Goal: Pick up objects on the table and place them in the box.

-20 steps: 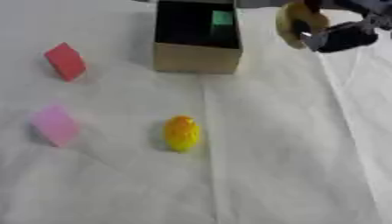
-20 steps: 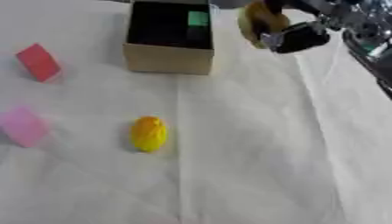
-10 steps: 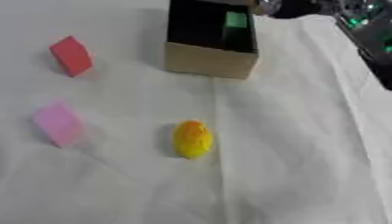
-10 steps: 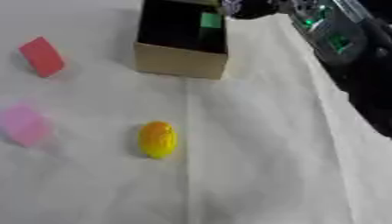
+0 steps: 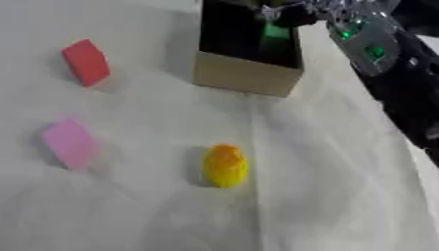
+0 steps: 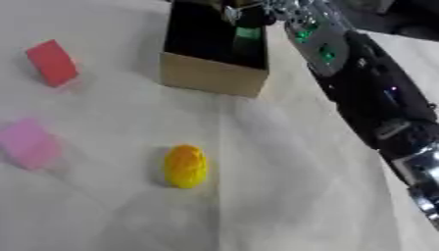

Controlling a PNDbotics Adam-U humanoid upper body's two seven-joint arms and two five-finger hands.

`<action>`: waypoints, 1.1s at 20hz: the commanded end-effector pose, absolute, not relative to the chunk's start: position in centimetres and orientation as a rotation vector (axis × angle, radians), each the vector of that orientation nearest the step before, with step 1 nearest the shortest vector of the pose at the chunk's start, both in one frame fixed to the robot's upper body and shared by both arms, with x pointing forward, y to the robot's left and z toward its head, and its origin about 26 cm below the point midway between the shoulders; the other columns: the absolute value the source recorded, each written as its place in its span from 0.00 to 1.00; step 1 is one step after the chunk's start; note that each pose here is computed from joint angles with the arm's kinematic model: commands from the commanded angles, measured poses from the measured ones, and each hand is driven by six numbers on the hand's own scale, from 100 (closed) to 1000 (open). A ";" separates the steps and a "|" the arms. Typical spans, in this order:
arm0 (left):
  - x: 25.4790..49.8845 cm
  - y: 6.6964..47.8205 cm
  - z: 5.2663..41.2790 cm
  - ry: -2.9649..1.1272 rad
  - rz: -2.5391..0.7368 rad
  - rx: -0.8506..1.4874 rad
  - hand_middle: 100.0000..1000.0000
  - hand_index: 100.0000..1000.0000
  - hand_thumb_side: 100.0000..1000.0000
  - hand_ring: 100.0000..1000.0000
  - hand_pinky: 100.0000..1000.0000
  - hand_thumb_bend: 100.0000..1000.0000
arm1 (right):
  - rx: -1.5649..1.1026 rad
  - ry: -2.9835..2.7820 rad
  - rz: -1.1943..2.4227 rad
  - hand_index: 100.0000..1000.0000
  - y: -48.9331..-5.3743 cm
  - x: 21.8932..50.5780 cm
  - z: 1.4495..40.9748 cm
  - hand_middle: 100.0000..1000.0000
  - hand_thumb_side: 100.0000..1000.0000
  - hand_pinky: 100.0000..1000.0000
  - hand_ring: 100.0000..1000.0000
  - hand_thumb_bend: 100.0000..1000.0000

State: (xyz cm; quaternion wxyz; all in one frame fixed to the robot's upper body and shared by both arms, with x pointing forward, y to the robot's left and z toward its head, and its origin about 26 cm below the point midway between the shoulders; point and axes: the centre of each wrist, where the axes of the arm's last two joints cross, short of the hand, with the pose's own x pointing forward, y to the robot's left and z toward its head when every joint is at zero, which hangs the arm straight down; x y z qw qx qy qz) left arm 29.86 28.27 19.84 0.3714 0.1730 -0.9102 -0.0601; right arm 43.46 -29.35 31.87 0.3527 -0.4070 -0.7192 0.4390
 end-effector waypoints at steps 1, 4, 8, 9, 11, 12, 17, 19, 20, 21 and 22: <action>29.6 28.4 20.8 -2.369 -0.182 0.451 0.60 0.77 0.56 0.66 0.91 0.02 | -1.068 -1.807 1.185 0.75 -30.0 43.5 32.6 0.69 0.17 0.77 0.75 0.00; 29.6 28.4 20.7 -2.366 -0.181 0.452 0.60 0.77 0.56 0.66 0.91 0.02 | -1.069 -1.725 1.232 0.84 -30.2 43.5 32.2 0.85 0.45 0.83 0.86 0.00; 29.5 28.4 20.6 -2.359 -0.178 0.452 0.60 0.77 0.56 0.66 0.91 0.01 | -1.071 -1.676 1.254 0.87 -30.3 43.3 32.1 0.89 0.54 0.85 0.89 0.00; 29.5 28.4 20.5 -2.357 -0.177 0.452 0.60 0.77 0.56 0.66 0.91 0.01 | -1.067 -1.677 1.254 0.88 -30.3 43.3 32.2 0.89 0.54 0.85 0.89 0.00; 29.5 28.5 20.4 -2.352 -0.175 0.453 0.59 0.77 0.56 0.66 0.91 0.01 | -1.057 -1.693 1.249 0.88 -30.2 43.0 32.4 0.88 0.52 0.84 0.88 0.00; 29.5 28.5 20.4 -2.350 -0.174 0.453 0.59 0.77 0.56 0.66 0.91 0.01 | -1.052 -1.709 1.244 0.88 -30.1 42.8 32.6 0.88 0.51 0.84 0.88 0.00; 29.4 28.6 20.1 -2.340 -0.172 0.456 0.60 0.77 0.56 0.66 0.91 0.02 | -1.031 -1.814 1.229 0.88 -29.3 41.1 34.0 0.88 0.51 0.84 0.88 0.00; 29.3 28.6 20.0 -2.333 -0.168 0.459 0.60 0.77 0.56 0.66 0.91 0.01 | -1.027 -1.878 1.242 0.88 -28.8 39.7 34.9 0.87 0.37 0.84 0.87 0.00; 29.3 28.7 19.9 -2.330 -0.166 0.462 0.60 0.77 0.56 0.66 0.91 0.01 | -1.028 -1.913 1.260 0.87 -28.5 38.6 35.3 0.86 0.33 0.84 0.87 0.00; 29.3 28.8 19.8 -2.327 -0.164 0.466 0.60 0.77 0.56 0.66 0.91 0.01 | -1.030 -1.946 1.291 0.87 -28.0 37.3 35.7 0.85 0.29 0.84 0.87 0.00; 29.2 28.8 19.8 -2.325 -0.161 0.469 0.60 0.77 0.56 0.66 0.92 0.01 | -1.031 -1.975 1.334 0.87 -27.6 35.8 35.9 0.85 0.26 0.83 0.86 0.00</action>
